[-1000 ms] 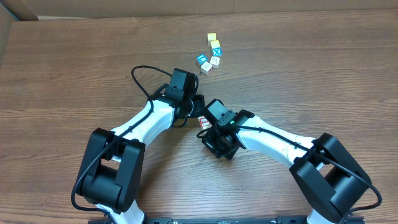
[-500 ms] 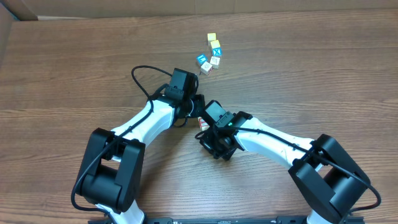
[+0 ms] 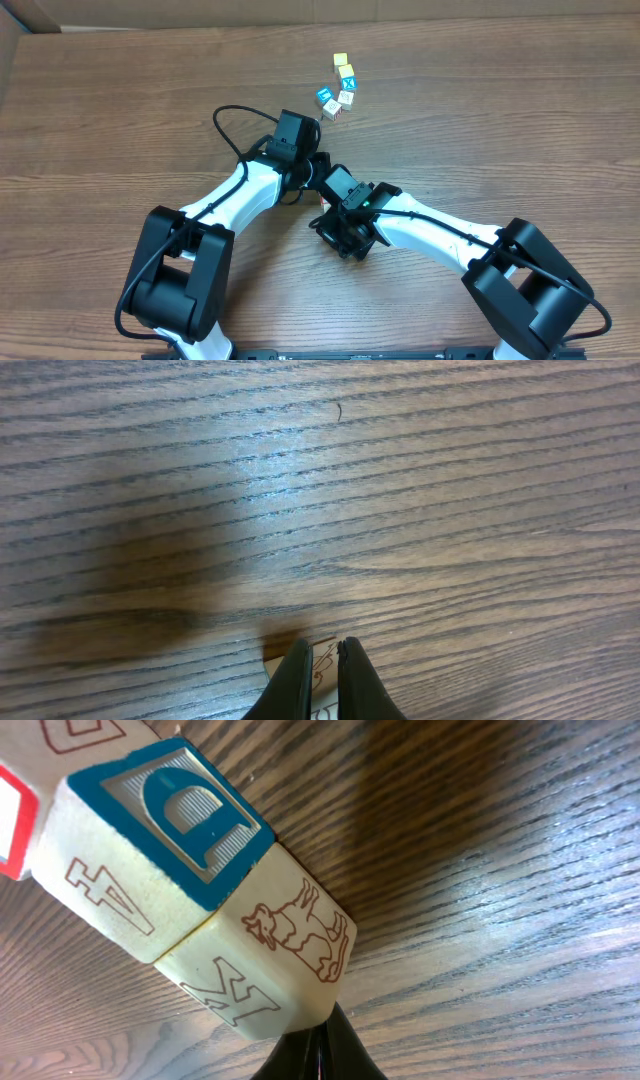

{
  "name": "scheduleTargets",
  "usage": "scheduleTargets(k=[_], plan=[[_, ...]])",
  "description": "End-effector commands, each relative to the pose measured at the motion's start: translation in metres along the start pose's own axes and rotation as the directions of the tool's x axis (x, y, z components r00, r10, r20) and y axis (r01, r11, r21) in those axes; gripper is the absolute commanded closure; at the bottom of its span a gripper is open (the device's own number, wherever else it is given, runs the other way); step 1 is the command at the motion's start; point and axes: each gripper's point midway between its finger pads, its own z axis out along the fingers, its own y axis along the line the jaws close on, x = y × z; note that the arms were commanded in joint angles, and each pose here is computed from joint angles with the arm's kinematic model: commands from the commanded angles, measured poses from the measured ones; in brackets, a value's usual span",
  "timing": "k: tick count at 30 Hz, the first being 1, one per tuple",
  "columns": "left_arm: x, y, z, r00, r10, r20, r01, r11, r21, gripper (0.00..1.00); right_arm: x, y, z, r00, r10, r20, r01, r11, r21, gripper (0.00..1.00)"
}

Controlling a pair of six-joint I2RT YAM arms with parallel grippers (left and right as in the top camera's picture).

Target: Flip 4 blocks

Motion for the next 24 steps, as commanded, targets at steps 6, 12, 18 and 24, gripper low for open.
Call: scheduleTargets(k=[6, 12, 18, 24], plan=[[0.007, -0.006, 0.004, 0.999, 0.018, -0.031, -0.017, 1.0, 0.022, 0.96, -0.002, 0.007, -0.009, 1.0, -0.009, 0.028, 0.009, 1.0, -0.023, 0.94], [-0.006, -0.002, 0.0, 1.0, 0.013, 0.007, -0.013, 1.0, -0.006, 0.96, -0.002, 0.002, -0.01, 1.0, 0.0, 0.025, 0.0, 1.0, 0.0, 0.94], [-0.019, 0.0, -0.004, 0.999, 0.006, 0.04, -0.006, 1.0, -0.009, 0.96, 0.002, 0.006, -0.011, 1.0, -0.007, 0.005, 0.007, 1.0, -0.012, 0.94], [-0.036, 0.001, -0.011, 0.997, -0.006, 0.075, 0.006, 1.0, -0.005, 0.96, 0.006, 0.017, -0.022, 0.994, -0.108, -0.007, 0.107, 0.993, -0.04, 0.96]])
